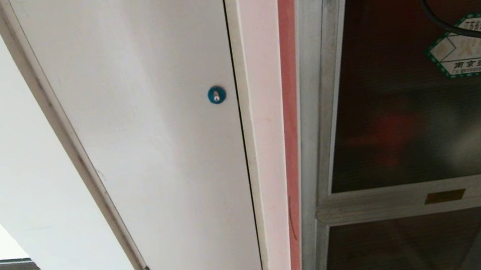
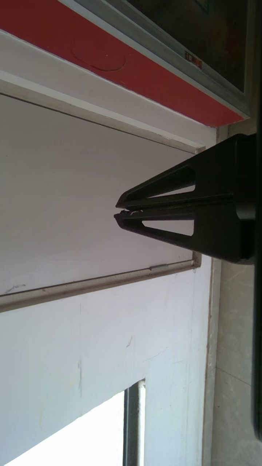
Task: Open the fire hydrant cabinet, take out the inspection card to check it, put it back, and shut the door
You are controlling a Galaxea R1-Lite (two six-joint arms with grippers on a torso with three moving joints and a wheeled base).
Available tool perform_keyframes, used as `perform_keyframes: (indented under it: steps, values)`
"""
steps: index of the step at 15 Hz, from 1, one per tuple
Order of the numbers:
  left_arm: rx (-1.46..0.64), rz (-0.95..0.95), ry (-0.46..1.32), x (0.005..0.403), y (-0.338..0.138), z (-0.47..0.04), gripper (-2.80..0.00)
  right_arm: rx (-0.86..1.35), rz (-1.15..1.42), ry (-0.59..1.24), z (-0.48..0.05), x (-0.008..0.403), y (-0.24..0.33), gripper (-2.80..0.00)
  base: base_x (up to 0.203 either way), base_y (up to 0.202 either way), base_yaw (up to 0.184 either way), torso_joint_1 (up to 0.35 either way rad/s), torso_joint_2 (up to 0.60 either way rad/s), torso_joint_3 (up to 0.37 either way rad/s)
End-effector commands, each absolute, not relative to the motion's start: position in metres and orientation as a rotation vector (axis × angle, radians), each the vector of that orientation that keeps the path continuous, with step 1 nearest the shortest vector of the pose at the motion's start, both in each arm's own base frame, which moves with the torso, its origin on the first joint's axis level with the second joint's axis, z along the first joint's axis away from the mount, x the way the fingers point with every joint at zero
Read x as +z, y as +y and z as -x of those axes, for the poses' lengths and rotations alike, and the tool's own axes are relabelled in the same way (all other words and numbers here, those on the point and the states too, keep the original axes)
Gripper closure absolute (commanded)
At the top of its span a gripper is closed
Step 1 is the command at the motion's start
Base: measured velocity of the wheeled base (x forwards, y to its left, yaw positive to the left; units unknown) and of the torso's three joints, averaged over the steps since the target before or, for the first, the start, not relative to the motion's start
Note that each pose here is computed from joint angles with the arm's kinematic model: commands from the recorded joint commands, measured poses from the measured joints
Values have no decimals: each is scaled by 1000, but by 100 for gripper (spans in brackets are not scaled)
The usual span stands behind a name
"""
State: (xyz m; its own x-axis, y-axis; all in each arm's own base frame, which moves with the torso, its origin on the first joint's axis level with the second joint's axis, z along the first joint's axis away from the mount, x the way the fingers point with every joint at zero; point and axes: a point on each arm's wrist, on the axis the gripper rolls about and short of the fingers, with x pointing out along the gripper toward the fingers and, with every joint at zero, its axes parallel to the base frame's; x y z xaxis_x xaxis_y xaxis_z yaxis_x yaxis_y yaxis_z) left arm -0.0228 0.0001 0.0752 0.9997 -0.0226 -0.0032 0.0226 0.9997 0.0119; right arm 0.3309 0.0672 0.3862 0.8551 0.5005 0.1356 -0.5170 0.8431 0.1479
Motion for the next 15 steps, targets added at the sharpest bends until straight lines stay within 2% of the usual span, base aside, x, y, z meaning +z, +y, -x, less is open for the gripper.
perform_keyframes:
  steps: [1, 7, 15]
  values:
    - [-23, -12, 3, 75, 0, 23, 0, 541, -183, -92, -331, 386, 67, 0, 0, 0, 0, 0, 0, 0]
    - [-23, -12, 3, 75, 0, 23, 0, 565, -201, -135, -291, 405, 64, 0, 0, 0, 0, 0, 0, 0]
    - [-23, -12, 4, 75, 0, 23, 0, 584, -188, -242, -183, 426, 45, 0, 0, 0, 0, 0, 0, 0]
